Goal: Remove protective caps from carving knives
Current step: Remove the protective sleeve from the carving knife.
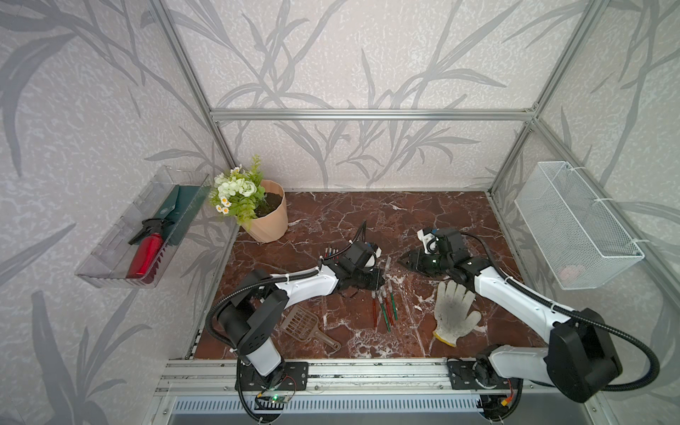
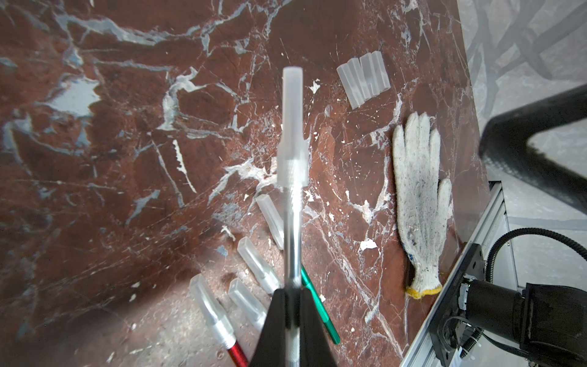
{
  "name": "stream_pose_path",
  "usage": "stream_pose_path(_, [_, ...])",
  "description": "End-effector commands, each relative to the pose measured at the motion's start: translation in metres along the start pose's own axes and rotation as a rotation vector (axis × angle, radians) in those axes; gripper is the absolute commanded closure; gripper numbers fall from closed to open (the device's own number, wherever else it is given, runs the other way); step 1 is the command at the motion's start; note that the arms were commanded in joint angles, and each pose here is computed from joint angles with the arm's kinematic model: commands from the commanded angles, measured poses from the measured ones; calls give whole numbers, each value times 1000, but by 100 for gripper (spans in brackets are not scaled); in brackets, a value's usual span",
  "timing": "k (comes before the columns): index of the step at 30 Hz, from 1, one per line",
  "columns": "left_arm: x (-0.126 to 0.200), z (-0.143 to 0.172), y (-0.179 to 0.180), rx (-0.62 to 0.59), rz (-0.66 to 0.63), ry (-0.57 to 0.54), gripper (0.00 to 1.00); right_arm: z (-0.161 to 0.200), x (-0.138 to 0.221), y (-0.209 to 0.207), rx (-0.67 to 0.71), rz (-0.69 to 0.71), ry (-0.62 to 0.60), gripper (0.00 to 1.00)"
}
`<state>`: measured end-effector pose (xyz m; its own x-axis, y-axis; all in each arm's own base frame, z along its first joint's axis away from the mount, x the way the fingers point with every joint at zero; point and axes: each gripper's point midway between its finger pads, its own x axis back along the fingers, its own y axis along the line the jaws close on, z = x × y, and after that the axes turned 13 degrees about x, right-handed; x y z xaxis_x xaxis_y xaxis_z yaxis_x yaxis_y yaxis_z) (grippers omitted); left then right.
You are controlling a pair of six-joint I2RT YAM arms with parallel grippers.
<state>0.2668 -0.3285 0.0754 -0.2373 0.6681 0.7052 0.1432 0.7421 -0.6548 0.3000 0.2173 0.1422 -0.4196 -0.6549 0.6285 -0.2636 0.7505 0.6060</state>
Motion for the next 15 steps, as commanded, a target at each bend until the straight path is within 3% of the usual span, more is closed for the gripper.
stream_pose_path(1, [7,-12,-17,23,87,-64,92,-20,-2,1,11,17,-55,58])
stream_pose_path(15, [3,-12,-17,39,109,-68,92,-26,-35,-7,-13,1,-24,60])
